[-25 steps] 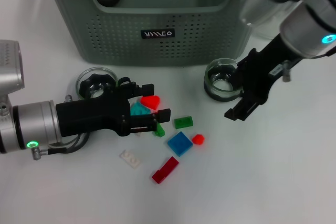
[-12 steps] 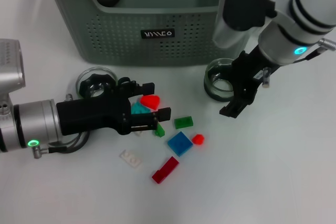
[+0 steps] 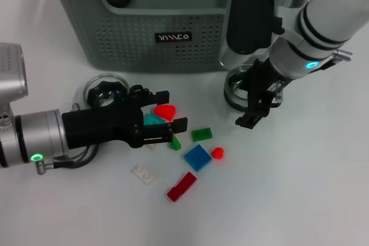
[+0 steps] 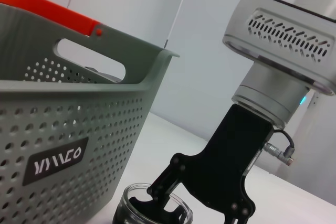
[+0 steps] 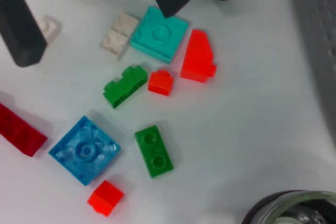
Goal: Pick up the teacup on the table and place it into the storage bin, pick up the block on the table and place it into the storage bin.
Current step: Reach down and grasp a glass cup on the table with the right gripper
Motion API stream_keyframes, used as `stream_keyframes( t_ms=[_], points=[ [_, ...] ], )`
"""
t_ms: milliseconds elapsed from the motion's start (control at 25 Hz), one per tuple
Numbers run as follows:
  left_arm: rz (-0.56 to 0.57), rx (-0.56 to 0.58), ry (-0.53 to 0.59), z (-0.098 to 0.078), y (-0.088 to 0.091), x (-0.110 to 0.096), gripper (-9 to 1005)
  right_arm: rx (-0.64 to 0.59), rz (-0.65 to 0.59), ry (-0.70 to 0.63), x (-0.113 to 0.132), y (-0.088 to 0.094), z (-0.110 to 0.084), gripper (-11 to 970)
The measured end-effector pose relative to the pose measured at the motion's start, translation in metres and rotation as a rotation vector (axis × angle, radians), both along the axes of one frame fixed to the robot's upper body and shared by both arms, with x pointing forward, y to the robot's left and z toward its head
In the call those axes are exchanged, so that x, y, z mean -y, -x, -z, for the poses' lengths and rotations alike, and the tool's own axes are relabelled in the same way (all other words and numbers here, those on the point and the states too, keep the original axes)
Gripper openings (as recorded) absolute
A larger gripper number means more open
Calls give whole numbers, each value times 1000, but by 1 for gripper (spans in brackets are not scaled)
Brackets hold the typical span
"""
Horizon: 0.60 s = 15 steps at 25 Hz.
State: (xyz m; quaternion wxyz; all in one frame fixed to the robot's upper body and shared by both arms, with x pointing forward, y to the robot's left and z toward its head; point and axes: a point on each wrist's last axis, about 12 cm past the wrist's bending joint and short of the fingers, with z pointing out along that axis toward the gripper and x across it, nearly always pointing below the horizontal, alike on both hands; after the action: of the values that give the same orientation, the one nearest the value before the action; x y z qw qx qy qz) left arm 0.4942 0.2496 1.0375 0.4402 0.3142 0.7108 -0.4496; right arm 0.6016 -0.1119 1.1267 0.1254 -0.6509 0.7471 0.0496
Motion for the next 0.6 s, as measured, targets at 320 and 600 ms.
stream_keyframes(
  t_ms=[320, 600],
  points=[
    [0, -2, -2, 1, 1, 0, 843, 3, 11, 8, -2, 0, 3, 860],
    [1, -4, -2, 1, 1, 1, 843, -8, 2, 33, -2, 2, 8, 505]
  ],
)
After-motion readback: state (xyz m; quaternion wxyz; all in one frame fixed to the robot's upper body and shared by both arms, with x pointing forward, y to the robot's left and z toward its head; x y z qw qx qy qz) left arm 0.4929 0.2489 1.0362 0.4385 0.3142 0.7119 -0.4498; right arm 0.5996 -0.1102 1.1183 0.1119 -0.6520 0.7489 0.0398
